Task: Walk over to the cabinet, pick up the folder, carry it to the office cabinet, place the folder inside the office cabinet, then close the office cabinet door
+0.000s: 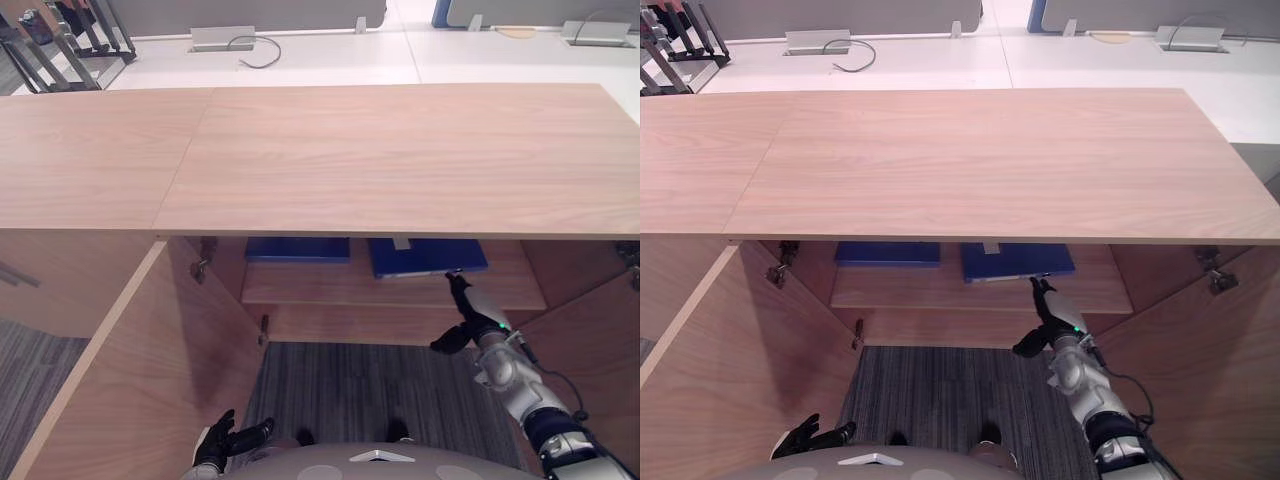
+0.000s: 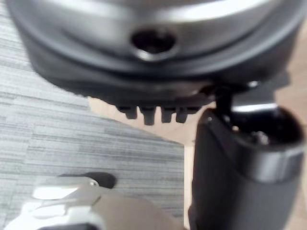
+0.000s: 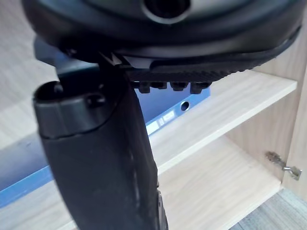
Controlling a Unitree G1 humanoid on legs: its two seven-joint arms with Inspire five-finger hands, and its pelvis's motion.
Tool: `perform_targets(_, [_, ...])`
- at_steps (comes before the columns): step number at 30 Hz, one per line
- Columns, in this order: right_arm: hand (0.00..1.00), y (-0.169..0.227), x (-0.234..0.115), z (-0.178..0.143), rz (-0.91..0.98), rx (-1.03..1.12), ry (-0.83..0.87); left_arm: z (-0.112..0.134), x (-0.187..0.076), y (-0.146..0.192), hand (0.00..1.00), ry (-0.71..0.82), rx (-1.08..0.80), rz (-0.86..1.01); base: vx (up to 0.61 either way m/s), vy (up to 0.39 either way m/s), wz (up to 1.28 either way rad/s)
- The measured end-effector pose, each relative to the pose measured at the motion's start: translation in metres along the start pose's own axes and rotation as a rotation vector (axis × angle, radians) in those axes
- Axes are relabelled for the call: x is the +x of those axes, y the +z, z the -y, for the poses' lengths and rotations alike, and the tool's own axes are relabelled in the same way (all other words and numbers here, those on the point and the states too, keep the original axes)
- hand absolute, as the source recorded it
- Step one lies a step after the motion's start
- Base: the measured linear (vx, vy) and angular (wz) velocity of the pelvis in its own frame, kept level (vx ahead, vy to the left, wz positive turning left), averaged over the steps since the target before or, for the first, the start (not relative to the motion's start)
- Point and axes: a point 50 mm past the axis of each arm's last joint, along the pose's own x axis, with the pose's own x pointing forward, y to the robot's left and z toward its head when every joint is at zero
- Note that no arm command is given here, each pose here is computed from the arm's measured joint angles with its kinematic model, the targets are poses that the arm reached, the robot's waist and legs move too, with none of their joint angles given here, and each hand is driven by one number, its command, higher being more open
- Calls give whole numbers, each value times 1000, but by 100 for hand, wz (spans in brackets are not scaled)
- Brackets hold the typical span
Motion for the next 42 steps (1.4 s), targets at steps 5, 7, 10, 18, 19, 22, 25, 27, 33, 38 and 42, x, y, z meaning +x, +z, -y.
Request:
perform_targets(5, [100, -1, 19, 49, -60, 107, -157, 2, 1, 7, 100, -4, -8, 41, -69, 35, 6])
perform_targets(7, [100, -3, 24, 65, -78, 113, -196, 3, 1, 11, 100, -6, -9, 57, -52, 43, 15])
perform_targets(10, [100, -1, 31, 83, -97, 143, -237, 2, 1, 12, 100, -1, -19, 64, -48, 36, 13])
perform_targets(18, [100, 27, 49, 126, -44, 120, -307, 3, 2, 20, 100, 7, -43, 99, -74, 7, 1])
perform_targets(19, [100, 31, 50, 128, -34, 115, -309, 3, 2, 20, 100, 8, -43, 95, -34, -9, -3])
perform_targets(22, [100, 43, 55, 133, -9, 83, -296, 5, 2, 21, 100, 2, -39, 102, -89, -11, 3])
perform_targets(25, [100, 66, 59, 143, 64, 46, -308, 6, 2, 34, 100, 1, -42, 156, -97, -5, 8])
perform_targets(27, [100, 81, 58, 151, 122, 41, -335, 6, 3, 39, 100, 2, -67, 175, -157, 29, -3])
perform_targets(33, [100, 119, 54, 161, 276, -11, -357, 7, 4, 53, 100, 5, -96, 217, -170, 45, 2])
perform_targets(38, [100, 125, 51, 180, 308, -32, -396, 8, 5, 60, 100, 3, -113, 242, -128, 22, 1])
perform_targets(42, [100, 139, 48, 208, 336, -24, -455, 10, 6, 66, 100, -9, -120, 259, -109, 16, -6])
